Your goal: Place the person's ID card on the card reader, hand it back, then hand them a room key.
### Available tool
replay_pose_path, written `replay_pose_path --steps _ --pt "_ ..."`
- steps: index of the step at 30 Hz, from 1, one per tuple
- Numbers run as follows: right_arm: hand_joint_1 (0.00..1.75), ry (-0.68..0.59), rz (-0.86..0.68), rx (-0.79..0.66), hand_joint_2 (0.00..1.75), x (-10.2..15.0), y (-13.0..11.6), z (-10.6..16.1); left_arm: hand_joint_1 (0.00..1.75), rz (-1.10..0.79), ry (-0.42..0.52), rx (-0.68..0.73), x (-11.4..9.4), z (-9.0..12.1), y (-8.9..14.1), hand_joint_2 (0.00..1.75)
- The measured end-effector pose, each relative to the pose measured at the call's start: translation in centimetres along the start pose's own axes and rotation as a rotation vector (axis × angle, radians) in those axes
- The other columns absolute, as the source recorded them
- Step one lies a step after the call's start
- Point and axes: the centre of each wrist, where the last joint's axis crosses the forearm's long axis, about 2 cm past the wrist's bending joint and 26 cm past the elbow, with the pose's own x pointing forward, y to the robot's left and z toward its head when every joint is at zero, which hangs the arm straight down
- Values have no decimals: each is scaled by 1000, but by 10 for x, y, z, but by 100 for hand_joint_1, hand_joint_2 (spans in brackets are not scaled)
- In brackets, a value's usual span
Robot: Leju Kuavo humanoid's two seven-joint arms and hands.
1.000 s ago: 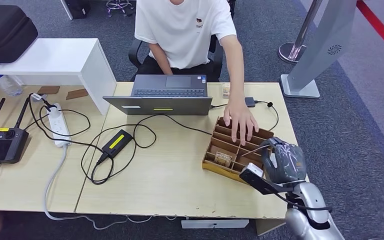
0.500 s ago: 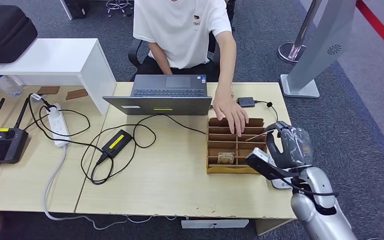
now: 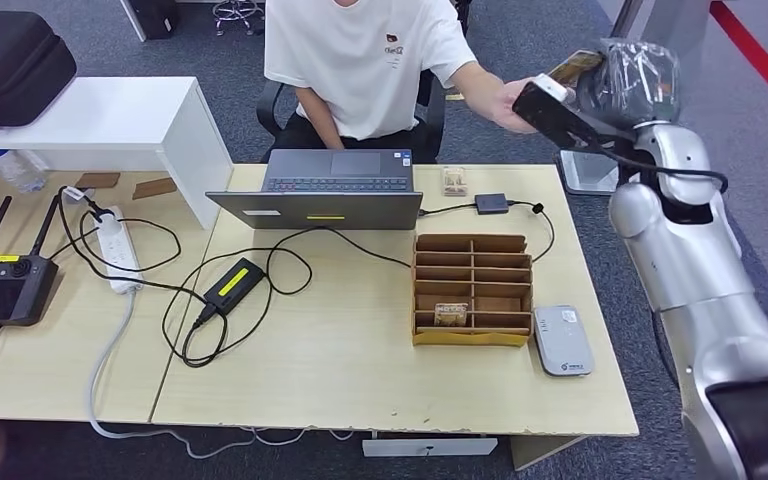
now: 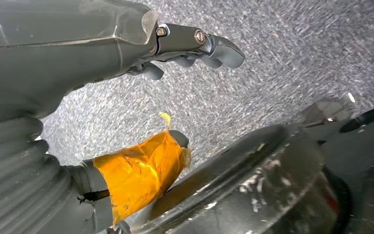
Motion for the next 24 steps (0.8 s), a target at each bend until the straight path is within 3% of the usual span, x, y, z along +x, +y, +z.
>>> replay_pose_path --steps 6,10,24 --pt "175 28 25 18 175 16 -17 -32 0 -7 -12 -9 4 -1 -1 175" --pt "0 30 30 41 175 20 -14 -35 0 -4 -16 -18 5 -1 -3 175" --pt "0 35 66 83 175 7 3 -27 0 23 -21 -37 4 -1 -3 175"
